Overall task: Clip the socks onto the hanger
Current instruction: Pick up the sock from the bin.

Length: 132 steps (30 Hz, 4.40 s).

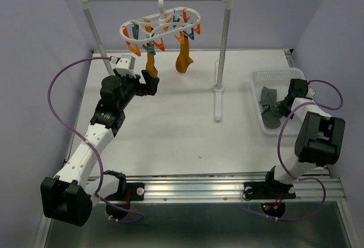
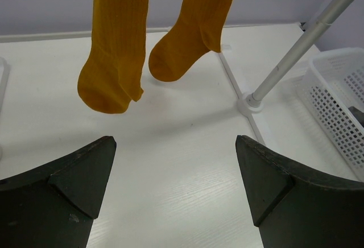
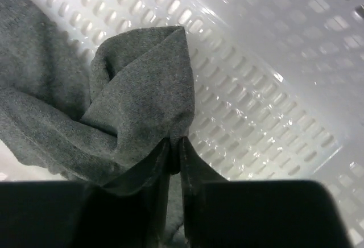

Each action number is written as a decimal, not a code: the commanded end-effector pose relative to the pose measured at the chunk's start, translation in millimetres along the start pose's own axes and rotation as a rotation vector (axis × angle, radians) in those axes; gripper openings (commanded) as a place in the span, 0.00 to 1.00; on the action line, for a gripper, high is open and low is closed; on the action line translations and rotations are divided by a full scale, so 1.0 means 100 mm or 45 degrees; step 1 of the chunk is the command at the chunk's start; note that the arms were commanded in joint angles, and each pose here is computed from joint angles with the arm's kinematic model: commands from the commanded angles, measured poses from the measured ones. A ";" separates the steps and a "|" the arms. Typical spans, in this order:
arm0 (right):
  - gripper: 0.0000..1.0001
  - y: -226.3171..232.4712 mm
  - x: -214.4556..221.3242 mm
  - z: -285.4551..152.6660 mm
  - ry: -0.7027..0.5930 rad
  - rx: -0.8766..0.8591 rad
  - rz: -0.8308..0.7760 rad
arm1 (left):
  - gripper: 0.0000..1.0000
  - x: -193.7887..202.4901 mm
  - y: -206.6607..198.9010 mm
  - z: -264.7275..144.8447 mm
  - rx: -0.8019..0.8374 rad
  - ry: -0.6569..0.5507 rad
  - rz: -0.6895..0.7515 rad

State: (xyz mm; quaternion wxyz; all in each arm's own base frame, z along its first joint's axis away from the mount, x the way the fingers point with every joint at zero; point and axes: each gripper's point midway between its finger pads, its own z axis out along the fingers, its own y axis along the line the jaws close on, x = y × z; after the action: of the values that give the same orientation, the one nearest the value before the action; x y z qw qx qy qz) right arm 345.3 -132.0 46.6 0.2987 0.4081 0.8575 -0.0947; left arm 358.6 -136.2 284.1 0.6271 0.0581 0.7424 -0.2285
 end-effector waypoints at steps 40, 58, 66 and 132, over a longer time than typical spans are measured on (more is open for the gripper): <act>0.01 2.65 0.90 -3.74 -0.731 -2.225 -1.905 | 0.99 -0.47 -1.59 -0.15 0.851 -0.006 -0.021; 0.01 3.17 0.19 -4.10 -0.704 -2.015 -1.107 | 0.99 0.17 -1.42 0.29 0.704 0.176 -0.356; 0.01 3.29 0.12 -4.29 -0.933 -1.884 -0.963 | 0.99 0.32 -1.39 0.57 0.644 0.301 -0.648; 0.01 2.94 1.23 -4.83 -0.738 -2.257 -0.992 | 0.00 -0.26 -1.03 0.28 0.386 -0.172 -1.540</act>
State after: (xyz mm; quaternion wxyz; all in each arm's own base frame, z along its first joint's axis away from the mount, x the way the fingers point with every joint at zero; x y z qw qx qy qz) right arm 313.0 331.6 360.2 0.6202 -0.2941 0.6278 0.3671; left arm 354.1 -233.6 280.5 0.3701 -0.3458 0.6010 -0.6184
